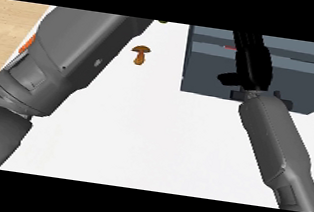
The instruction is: Pick up the can, place it into the drawer and close the drawer
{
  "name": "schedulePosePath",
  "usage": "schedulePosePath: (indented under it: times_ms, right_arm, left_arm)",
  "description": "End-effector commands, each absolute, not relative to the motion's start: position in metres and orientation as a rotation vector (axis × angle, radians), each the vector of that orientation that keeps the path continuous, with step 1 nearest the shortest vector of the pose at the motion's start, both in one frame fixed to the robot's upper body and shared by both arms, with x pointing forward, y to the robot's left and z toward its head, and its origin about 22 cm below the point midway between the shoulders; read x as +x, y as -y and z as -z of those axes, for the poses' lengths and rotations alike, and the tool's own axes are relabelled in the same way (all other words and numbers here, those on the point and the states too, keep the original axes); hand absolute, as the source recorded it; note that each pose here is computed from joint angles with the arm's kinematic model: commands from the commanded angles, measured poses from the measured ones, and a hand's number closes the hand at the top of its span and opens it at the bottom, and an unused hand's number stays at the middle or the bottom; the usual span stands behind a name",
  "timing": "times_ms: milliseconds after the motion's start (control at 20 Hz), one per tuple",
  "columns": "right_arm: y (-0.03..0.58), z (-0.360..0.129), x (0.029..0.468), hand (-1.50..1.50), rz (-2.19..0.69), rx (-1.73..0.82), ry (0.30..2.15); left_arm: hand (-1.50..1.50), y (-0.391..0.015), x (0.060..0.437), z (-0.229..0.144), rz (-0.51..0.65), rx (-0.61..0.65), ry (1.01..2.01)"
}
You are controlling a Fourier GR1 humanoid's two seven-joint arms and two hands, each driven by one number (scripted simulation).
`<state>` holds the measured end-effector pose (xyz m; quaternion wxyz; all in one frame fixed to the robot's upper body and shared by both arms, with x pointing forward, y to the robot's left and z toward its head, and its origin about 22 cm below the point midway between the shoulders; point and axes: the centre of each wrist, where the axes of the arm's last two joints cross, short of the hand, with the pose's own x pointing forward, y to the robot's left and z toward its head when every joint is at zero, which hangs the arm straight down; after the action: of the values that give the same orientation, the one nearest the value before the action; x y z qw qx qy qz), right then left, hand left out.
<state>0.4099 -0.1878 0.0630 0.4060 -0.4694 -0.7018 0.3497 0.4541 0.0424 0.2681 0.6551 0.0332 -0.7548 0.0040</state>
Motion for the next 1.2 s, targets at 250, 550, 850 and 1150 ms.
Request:
schedulePosePath:
  times_ms: [250,550,850,1150]
  right_arm:
    - [0.169,-0.075,0.443,-1.50,-0.836,-1.306,1.776]
    - [0.173,-0.101,0.458,-1.50,-0.823,-1.353,1.795]
    - [0.173,-0.130,0.469,-1.50,-0.796,-1.327,1.809]
    - [0.163,-0.136,0.469,-1.50,-0.678,-1.168,1.915]
  left_arm:
    - [-1.50,-0.066,0.452,-0.262,0.016,0.063,1.702]
    - [-1.50,-0.079,0.447,-0.249,0.007,0.068,1.694]
    - [-1.50,-0.098,0.445,-0.250,0.037,0.058,1.694]
    - [-1.50,-0.123,0.441,-0.254,0.026,0.059,1.692]
